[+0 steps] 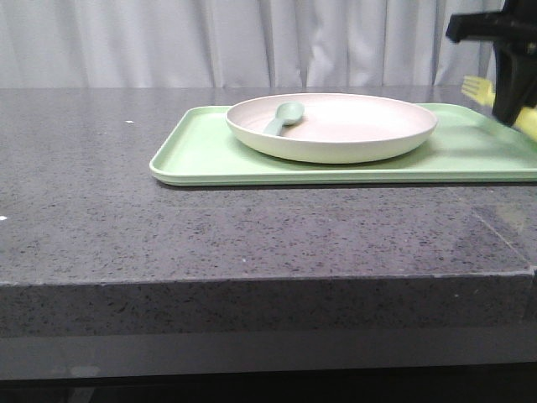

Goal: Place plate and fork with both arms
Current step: 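Lift the fork and lower it onto the tray beside the plate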

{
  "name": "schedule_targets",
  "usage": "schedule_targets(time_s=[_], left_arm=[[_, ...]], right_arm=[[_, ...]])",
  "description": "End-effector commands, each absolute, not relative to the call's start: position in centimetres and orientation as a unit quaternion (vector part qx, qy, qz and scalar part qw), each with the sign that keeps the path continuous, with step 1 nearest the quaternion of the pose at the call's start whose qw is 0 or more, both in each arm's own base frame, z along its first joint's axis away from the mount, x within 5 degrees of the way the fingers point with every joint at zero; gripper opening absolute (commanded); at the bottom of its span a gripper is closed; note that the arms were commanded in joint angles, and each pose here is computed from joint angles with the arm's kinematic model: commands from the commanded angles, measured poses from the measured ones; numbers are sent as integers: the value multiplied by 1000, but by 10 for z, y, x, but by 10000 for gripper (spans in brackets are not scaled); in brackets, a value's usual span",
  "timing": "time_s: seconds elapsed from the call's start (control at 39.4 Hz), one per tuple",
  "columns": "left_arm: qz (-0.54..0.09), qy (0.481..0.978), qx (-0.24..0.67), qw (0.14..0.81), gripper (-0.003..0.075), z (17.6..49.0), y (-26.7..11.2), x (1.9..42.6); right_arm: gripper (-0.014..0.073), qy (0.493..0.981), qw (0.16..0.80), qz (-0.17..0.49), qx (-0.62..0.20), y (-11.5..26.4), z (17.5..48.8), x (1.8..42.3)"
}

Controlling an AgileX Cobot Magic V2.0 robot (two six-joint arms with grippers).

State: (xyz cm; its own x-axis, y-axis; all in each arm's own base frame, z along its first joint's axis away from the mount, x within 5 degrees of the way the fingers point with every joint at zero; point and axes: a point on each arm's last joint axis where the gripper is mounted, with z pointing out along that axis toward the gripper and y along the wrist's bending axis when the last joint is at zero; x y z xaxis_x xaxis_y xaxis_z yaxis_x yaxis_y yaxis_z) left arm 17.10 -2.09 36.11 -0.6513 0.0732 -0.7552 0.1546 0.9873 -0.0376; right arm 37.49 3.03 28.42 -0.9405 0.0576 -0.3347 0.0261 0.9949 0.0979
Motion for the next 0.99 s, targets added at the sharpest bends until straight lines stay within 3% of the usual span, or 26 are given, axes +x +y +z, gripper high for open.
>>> schedule_targets(time_s=[0.0,0.23,0.86,0.96], left_arm=[[-50,885,58,459,430,375,-20,174],[-50,885,58,459,430,375,-20,174],[-50,885,58,459,430,375,-20,174],[-50,885,58,459,430,375,-20,174]], right_arm=[[-63,972,223,64,24,31,301,377],[-45,971,227,73,28,33,295,383],[315,973,218,70,27,33,290,384],[342,974,216,68,26,32,289,384]])
